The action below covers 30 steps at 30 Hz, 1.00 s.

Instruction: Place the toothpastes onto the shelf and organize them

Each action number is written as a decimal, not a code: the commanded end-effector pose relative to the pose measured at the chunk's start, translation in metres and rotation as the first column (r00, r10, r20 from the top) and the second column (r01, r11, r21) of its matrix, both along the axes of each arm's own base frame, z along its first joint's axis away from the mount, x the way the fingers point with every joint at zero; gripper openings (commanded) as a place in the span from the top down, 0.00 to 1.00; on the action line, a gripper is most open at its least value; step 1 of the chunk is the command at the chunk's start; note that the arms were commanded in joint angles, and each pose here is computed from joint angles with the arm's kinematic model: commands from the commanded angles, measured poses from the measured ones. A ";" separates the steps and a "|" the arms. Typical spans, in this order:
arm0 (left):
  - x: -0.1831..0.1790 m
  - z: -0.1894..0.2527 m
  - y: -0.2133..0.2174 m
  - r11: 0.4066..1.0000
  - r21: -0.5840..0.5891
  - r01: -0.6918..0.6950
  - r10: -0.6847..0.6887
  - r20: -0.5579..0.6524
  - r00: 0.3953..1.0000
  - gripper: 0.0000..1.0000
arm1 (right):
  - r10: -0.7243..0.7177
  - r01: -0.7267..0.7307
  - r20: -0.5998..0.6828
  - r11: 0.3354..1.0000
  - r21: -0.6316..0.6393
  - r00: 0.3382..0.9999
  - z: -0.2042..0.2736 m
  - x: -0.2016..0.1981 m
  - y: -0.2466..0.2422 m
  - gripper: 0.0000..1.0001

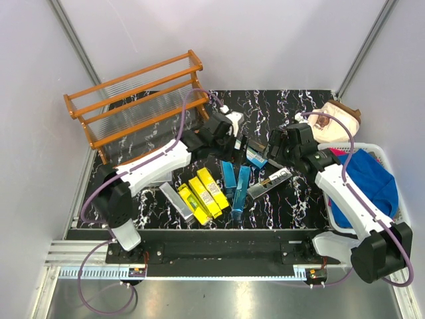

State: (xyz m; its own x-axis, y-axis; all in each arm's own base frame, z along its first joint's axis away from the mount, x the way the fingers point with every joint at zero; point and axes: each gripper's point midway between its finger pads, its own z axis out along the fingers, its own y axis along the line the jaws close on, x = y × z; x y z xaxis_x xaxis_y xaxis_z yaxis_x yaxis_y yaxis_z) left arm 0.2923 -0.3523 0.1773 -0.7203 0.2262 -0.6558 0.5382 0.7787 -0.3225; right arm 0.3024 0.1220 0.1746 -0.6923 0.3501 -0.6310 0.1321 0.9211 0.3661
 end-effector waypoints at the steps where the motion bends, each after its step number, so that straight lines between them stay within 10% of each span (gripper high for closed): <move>1: -0.006 0.001 -0.045 0.996 -0.065 0.063 -0.065 -0.020 0.998 0.12 | -0.085 0.086 0.111 0.996 -0.006 0.990 0.036 0.005 -0.015 0.00; 30: 0.005 -0.123 -0.050 0.967 0.240 -0.082 0.114 -0.120 0.986 0.31 | -0.119 0.119 0.196 0.993 0.009 0.973 0.063 0.000 -0.025 0.00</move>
